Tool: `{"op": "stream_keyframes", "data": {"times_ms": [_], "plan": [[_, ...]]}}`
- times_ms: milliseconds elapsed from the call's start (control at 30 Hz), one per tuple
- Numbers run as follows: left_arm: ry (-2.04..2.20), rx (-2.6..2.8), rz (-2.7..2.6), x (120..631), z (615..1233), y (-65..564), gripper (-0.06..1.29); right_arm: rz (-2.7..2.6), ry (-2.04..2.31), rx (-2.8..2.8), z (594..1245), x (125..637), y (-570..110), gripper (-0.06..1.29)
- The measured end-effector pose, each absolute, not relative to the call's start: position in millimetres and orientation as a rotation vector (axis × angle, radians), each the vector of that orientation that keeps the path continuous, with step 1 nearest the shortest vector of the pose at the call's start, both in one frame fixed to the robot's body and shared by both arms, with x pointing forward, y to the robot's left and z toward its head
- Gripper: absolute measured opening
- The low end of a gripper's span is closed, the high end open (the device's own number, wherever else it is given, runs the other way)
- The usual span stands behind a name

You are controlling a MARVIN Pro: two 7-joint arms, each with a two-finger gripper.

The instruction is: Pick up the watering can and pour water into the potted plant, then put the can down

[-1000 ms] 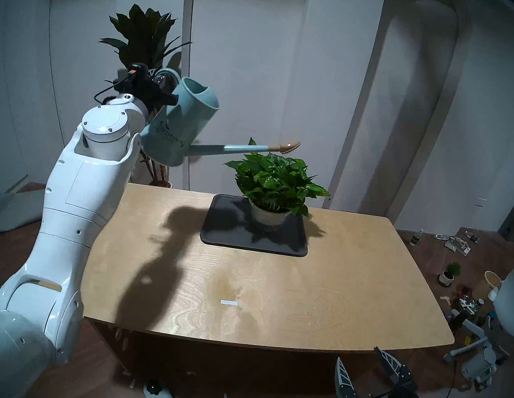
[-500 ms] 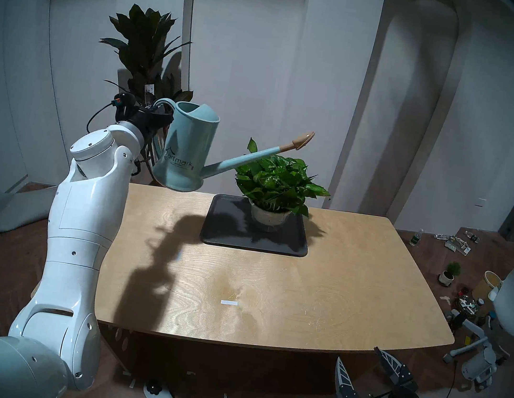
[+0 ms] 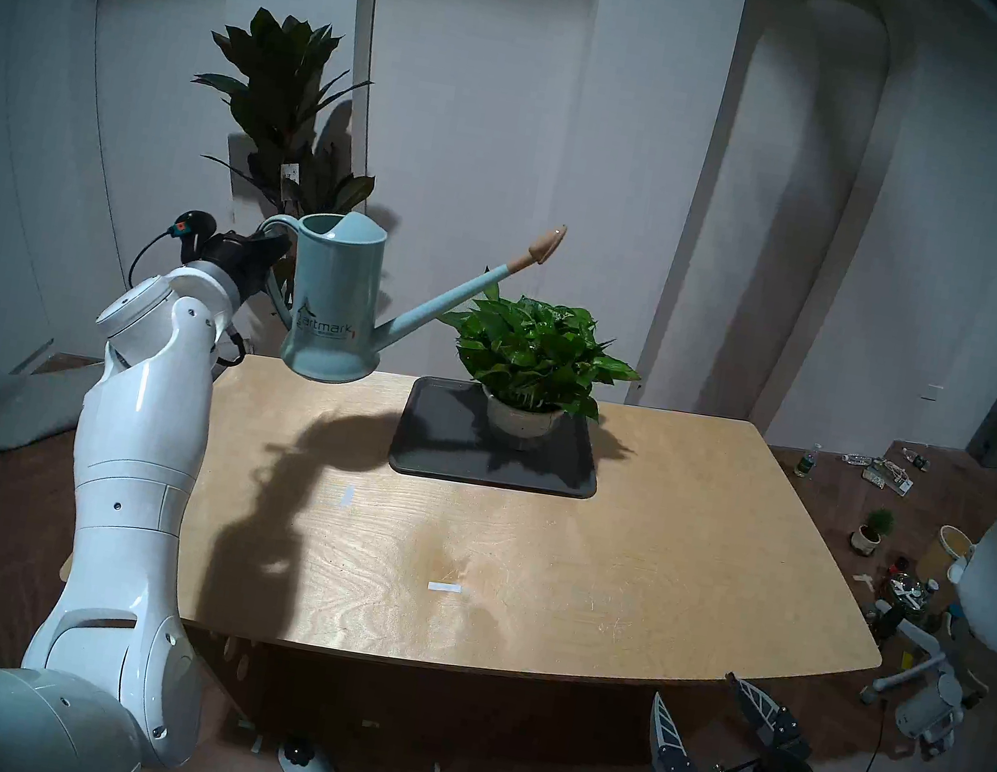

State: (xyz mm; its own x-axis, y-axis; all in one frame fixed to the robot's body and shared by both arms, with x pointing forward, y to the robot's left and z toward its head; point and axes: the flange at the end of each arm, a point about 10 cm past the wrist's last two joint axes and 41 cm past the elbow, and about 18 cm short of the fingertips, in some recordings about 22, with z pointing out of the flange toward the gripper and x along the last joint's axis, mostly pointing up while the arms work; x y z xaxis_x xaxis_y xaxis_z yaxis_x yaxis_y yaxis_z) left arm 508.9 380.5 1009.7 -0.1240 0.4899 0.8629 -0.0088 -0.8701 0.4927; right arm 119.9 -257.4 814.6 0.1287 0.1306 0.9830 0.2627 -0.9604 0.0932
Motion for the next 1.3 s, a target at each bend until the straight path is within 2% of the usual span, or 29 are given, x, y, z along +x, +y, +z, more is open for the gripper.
{"op": "stream_keyframes", "data": {"times_ms": [467,1300], "plan": [[0.659,1.782,1.973,468.0,941.4,439.8,0.04,-1.97,-0.399,-2.281,814.8,120.0,-257.4,1.23],[0.725,1.714,1.94,424.0,821.2,468.5,0.04,-1.971,-0.398,-2.28,815.0,120.1,-257.3,1.23]]}}
